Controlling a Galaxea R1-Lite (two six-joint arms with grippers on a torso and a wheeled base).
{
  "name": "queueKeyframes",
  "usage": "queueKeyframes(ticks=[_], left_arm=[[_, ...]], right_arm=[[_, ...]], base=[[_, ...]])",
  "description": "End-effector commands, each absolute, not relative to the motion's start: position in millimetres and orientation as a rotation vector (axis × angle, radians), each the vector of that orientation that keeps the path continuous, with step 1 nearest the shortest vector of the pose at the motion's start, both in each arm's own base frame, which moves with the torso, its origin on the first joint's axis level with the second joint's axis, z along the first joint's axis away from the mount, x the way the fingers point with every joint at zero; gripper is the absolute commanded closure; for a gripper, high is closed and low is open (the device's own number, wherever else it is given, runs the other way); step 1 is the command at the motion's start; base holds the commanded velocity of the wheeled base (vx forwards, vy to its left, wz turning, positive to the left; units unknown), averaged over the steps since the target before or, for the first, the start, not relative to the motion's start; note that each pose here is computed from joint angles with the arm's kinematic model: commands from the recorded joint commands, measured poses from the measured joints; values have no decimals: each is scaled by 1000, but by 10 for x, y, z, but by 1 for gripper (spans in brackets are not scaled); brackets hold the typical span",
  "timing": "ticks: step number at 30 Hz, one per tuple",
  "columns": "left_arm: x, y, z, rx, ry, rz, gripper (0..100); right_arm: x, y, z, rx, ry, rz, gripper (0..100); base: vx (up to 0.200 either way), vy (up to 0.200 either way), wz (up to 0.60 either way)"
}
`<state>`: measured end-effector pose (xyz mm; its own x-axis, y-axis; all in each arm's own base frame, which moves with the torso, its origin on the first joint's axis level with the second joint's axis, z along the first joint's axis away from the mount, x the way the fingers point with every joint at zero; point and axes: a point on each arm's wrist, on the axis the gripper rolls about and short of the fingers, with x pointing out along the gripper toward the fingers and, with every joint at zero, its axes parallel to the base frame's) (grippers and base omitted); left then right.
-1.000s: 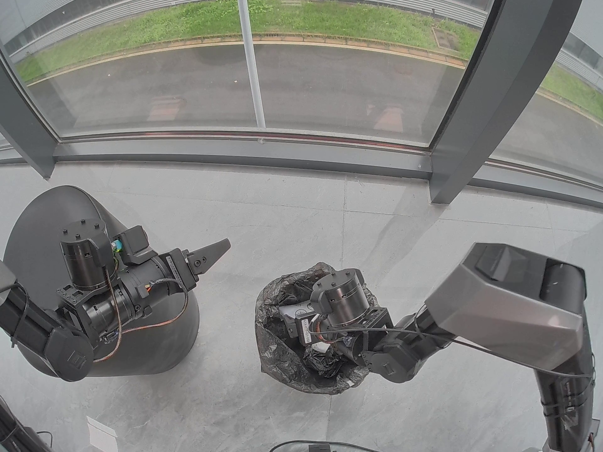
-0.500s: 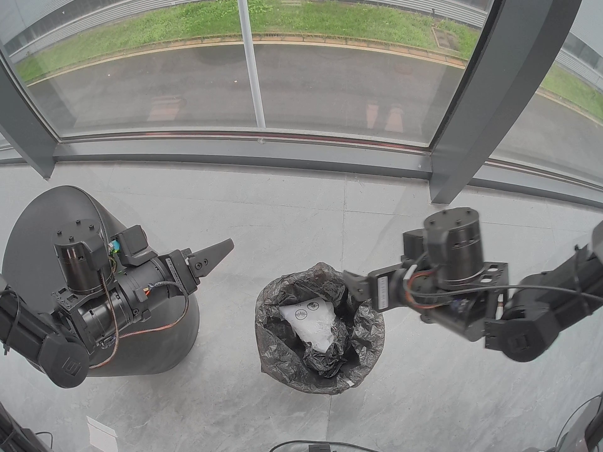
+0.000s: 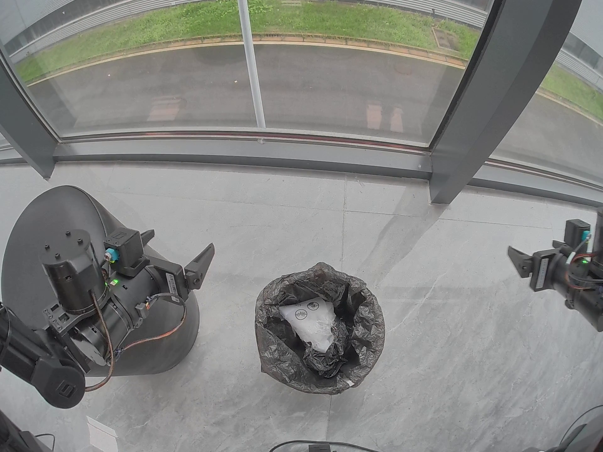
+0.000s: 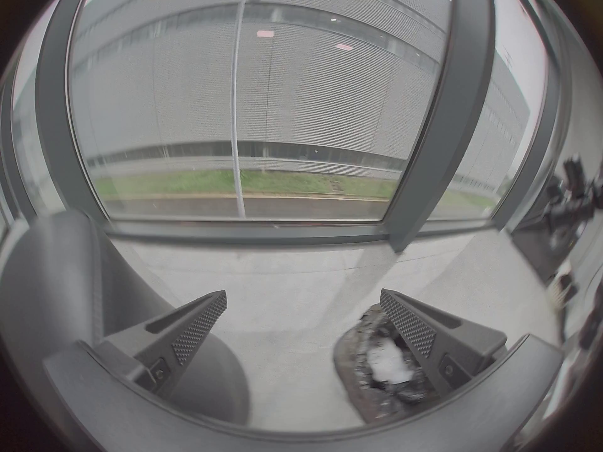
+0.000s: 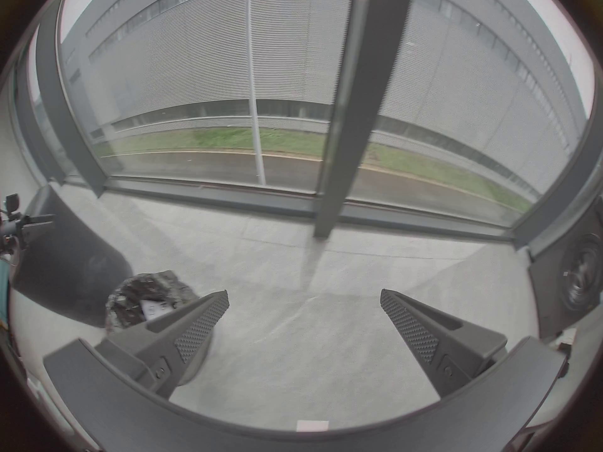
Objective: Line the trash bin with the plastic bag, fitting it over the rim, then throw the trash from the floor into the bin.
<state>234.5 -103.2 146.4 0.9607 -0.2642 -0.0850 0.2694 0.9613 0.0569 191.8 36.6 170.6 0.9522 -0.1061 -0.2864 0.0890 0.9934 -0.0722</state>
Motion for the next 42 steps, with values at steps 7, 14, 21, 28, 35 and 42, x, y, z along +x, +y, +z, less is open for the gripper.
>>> queueKeyframes(ticks=[7,14,21,28,35,42], left_arm=[[1841,-665,1704,160,-110,-69,0],[1277,-427,2048,145,-147,-55,0],[605,-163,2355,152,-75,-60,0],[176,17,2354,136,-46,16,0],[-104,91,2063,144,-29,92,0],[-223,103,1621,159,49,127,0]], right_arm=[[1248,-19,2126,-101,24,-271,0],[1216,108,2074,-83,33,-168,0],[903,58,2131,-89,-34,-186,0],[483,-3,2086,-92,-26,-186,0],[22,-70,1832,-105,39,-184,0],[-331,-114,1474,-108,69,-187,0]], base=[[0,0,0],[0,0,0],[0,0,0],[0,0,0],[0,0,0],[0,0,0]])
